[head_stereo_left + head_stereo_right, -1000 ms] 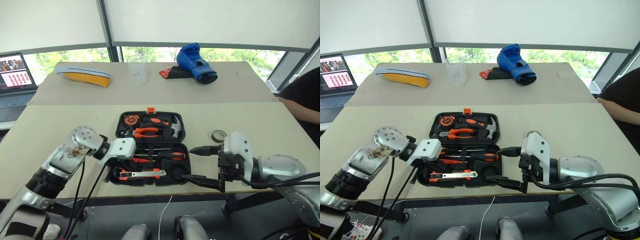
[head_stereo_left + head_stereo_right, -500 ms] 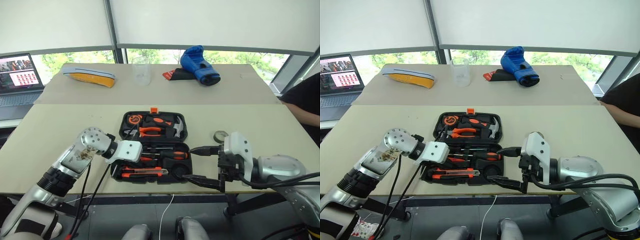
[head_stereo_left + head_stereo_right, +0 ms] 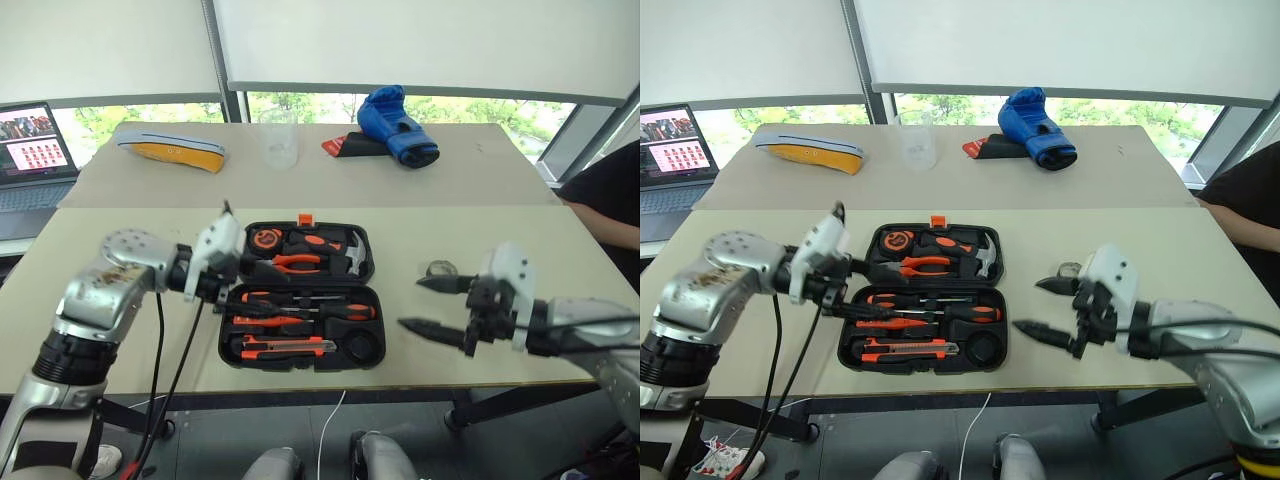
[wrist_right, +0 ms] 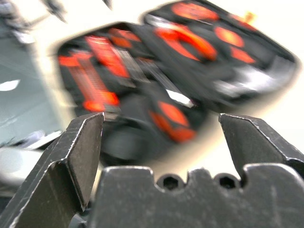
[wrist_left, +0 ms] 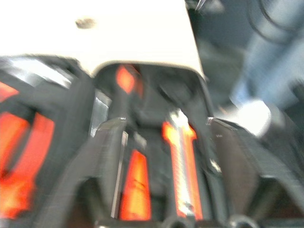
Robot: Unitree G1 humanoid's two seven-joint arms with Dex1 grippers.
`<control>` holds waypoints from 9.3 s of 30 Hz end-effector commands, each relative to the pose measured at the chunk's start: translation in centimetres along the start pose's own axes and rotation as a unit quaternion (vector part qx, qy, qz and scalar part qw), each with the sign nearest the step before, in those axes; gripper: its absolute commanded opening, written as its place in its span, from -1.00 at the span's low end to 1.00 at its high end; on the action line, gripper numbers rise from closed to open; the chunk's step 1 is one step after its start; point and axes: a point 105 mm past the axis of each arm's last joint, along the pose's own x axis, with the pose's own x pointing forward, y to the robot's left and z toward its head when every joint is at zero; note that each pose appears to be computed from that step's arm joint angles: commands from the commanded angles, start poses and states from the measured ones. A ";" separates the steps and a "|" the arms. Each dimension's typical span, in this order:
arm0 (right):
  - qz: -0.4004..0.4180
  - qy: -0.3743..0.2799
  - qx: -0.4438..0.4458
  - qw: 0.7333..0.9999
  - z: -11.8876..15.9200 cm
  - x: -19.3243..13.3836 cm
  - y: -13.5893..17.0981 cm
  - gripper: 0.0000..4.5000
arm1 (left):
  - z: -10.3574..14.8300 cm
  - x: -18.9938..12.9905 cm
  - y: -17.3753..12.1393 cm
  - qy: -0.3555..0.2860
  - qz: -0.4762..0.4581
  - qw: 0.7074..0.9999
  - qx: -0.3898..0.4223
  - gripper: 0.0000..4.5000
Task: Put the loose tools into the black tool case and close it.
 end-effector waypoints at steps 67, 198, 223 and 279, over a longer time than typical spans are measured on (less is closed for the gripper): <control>0.305 0.026 -0.149 0.940 0.3 5.1 9.7 0.98 | -2.7 0.8 -1.4 0.079 -0.036 0.993 0.082 1.00; -0.099 -0.004 0.142 0.985 2.7 11.3 -9.4 -0.98 | -8.1 -1.0 12.4 0.025 0.301 0.905 -0.299 -1.00; -0.220 -0.195 -0.168 0.941 5.0 7.3 -7.7 -0.98 | -2.1 -2.0 11.3 -0.062 0.404 0.905 0.114 -1.00; 0.027 0.076 -0.163 0.983 -4.6 -0.5 -0.3 -1.00 | -3.4 4.4 5.9 0.054 0.021 0.991 0.118 -0.99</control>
